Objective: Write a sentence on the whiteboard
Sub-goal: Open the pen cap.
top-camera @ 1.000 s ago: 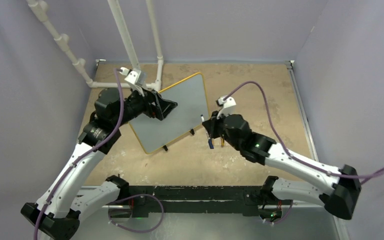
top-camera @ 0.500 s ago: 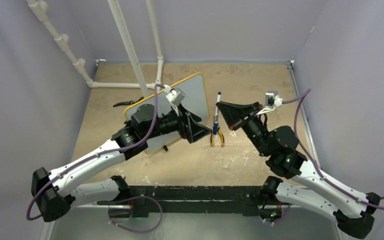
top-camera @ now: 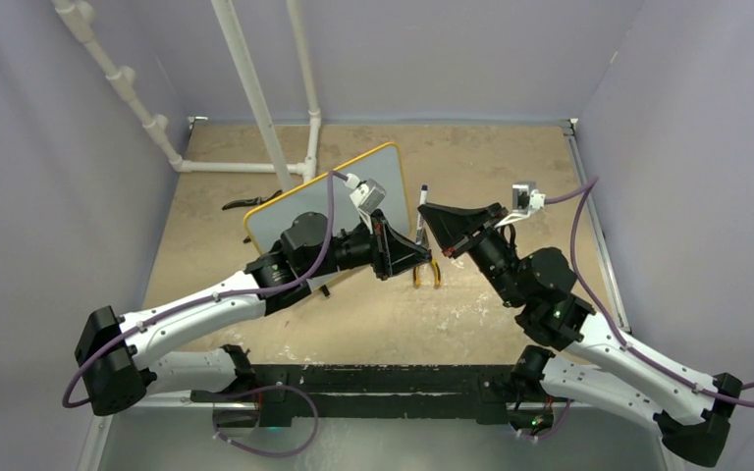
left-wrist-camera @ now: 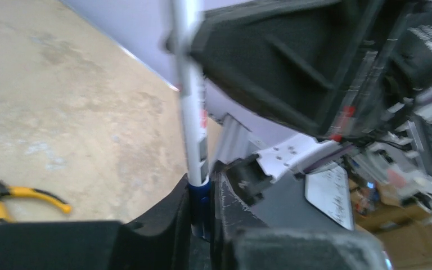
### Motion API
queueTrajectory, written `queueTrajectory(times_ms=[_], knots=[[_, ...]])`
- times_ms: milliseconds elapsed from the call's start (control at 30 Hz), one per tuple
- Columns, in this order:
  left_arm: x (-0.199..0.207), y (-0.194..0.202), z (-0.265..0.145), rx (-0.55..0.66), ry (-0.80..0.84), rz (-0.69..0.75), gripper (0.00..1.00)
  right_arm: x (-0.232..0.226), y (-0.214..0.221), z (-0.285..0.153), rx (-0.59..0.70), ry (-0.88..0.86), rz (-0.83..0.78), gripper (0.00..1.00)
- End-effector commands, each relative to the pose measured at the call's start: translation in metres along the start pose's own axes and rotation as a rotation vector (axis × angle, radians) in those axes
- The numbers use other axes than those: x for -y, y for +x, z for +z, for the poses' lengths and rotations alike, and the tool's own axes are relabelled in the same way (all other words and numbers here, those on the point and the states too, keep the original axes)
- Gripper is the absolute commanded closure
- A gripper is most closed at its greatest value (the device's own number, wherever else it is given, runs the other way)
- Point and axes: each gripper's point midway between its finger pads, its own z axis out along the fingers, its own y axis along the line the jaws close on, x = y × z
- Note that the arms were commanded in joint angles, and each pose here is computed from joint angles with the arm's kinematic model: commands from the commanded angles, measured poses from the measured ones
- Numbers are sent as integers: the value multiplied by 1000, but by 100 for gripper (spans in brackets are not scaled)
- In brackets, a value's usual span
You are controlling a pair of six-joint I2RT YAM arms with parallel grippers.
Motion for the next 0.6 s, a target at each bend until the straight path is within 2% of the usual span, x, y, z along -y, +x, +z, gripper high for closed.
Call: queueTrajectory(times_ms=[0,67,100,167,200,233,300,367,433,567], knots=[[0,-9,3,40,-9,15,100,-8,-9,-2,22,-28,24,100],[-6,-5,1,18,-43,32,100,-6,-8,-3,7,-13,16,100],[-9,-3,-1,5,-63,45,100,-5,-8,-4,-4,0,13,90],[-19,4,-7,-39,-115,87,100,1,-5,-7,-34,35,-7,54],[-25,8,-12,-70,-142,130,100,4,-5,-9,-49,52,-25,41],[-31,14,-17,-108,-166,162,100,7,-4,-11,-71,71,-50,30],[-42,34,-29,-225,-198,230,100,13,7,-20,-155,95,-94,16],[-50,57,-42,-344,-195,285,100,11,12,-28,-221,74,-152,6],[-57,79,-53,-448,-181,322,100,6,19,-36,-301,40,-190,2],[-62,110,-67,-577,-117,359,100,-6,50,-53,-508,-52,-212,3]])
